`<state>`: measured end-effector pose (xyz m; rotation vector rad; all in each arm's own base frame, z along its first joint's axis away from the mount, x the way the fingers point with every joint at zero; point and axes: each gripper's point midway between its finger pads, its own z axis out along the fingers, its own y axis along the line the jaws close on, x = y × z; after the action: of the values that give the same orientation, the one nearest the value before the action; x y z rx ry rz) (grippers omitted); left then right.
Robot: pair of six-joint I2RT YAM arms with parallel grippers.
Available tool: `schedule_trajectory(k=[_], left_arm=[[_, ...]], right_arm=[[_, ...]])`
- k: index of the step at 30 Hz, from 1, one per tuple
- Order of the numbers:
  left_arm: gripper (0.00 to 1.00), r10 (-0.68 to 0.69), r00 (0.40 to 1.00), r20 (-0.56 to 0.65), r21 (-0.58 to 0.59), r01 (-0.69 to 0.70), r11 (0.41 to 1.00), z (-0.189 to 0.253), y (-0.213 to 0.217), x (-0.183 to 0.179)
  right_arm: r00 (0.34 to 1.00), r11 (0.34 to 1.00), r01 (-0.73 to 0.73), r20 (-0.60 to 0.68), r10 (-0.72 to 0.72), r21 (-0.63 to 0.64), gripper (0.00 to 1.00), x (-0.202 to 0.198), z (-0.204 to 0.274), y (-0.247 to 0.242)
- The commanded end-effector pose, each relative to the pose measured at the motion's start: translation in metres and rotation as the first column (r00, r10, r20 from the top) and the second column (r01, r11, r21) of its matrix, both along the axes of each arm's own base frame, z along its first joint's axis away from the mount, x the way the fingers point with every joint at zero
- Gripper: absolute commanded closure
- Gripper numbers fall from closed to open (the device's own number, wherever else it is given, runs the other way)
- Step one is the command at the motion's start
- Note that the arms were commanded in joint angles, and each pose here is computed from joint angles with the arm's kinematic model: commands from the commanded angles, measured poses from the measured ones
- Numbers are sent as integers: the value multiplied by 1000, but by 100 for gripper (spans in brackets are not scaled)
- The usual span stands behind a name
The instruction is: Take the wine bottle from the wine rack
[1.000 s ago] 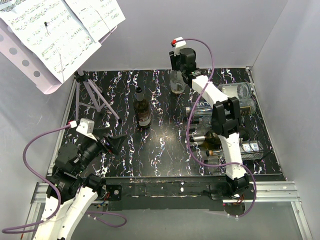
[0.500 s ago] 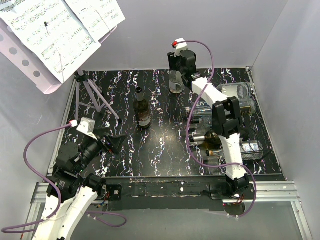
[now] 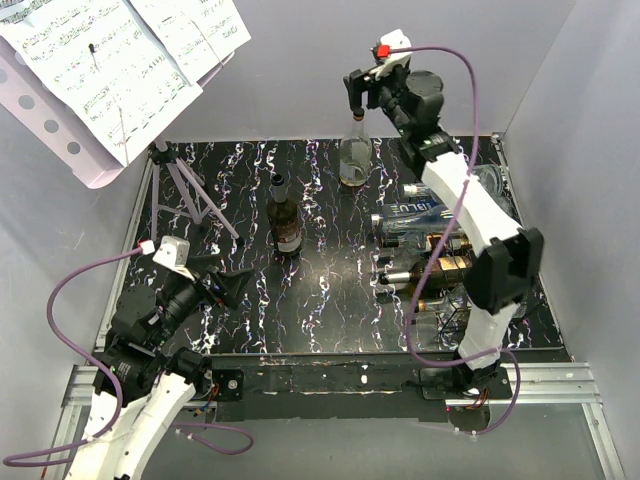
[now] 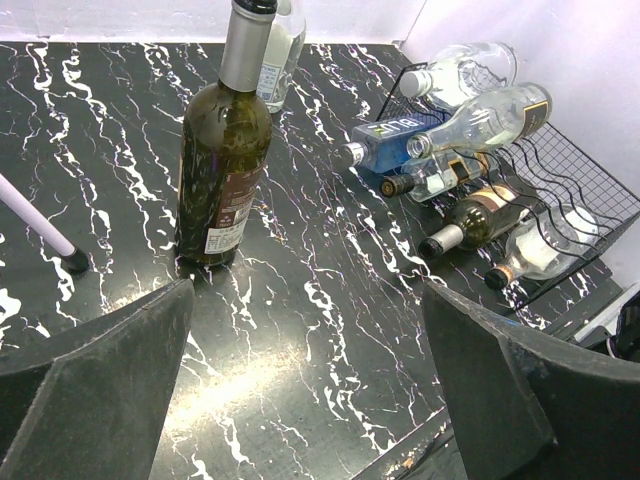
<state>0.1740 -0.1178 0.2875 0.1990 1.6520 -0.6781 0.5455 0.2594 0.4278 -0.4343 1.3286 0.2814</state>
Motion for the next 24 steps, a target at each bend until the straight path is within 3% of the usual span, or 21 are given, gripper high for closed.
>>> schedule_trajectory(k=[1,4,9,13,18,22,24], left_arm=[[2,4,1000,21,1,-4,1000,2,1,-1],[2,-3,1000,19,2,3,1000,2,0,-1],[2,-11,1000,23,8,10,1000,2,-1,-1],[2,18,1000,-14,51,-18,999,0,-2,18],[5,16,984,-179,170,15,985,3,-21,66],[7,131,974,-184,229,-87,970,4,-21,121],[9,112,980,-165,211,-75,975,11,-31,136]], right_arm=[[982,984,-181,60,181,-5,16,-76,48,1],[950,947,-305,-38,310,103,20,-121,49,7],[892,906,-378,-188,411,191,23,-173,30,6],[904,952,-238,-314,290,193,24,-199,6,-29],[965,996,-87,-251,76,-31,18,-216,-24,-81],[981,998,-41,-190,30,-54,16,-242,-23,-105],[984,997,-63,-168,55,-42,16,-256,-24,-107]])
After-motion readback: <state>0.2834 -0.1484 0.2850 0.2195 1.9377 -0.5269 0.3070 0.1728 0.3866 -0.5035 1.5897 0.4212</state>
